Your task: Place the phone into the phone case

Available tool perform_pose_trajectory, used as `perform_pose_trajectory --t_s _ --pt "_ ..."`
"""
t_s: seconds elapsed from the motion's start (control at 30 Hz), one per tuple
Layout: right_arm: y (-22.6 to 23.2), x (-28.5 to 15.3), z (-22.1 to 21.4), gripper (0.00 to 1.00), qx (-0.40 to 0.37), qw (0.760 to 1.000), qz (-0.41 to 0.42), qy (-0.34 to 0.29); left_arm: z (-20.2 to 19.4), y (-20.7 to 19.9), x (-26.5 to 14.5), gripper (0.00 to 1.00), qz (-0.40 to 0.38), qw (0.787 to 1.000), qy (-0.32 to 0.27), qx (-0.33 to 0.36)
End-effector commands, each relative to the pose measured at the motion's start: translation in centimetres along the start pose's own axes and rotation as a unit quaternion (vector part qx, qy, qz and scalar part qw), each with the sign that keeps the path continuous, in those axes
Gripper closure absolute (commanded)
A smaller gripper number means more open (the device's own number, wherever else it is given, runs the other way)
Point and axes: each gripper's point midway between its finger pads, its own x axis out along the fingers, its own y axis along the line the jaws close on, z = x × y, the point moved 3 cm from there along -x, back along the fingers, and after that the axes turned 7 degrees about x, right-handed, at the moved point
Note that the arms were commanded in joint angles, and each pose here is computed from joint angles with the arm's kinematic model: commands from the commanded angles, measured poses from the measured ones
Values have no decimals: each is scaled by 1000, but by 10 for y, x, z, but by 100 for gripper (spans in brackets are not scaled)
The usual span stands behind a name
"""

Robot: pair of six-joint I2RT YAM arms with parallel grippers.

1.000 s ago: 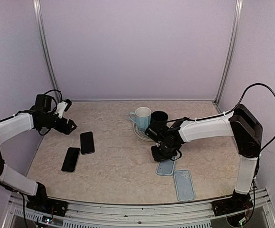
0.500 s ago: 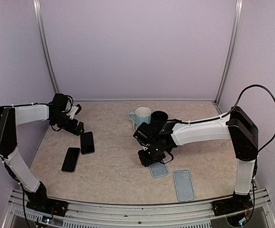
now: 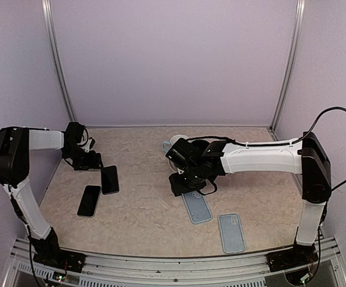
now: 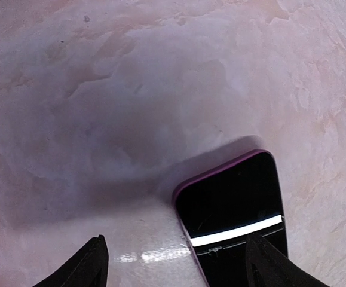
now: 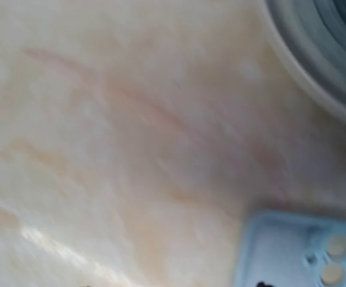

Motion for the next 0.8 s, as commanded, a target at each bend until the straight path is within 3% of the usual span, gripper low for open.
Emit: perform_pose_trajectory --t_s 0.0,0.27,0.53,0.77 --pt "21 10 15 40 -22 1000 10 -20 -11 -17 12 23 -60 997 26 -37" --pt "28 15 24 32 -12 999 15 -34 -41 -36 41 26 -133 983 88 -86" --pt "25 23 21 27 -7 1000 3 -26 -68 -76 31 27 -217 964 110 -112" --pt "24 35 21 14 24 1000 -9 -17 -99 -117 23 26 -268 939 179 -122"
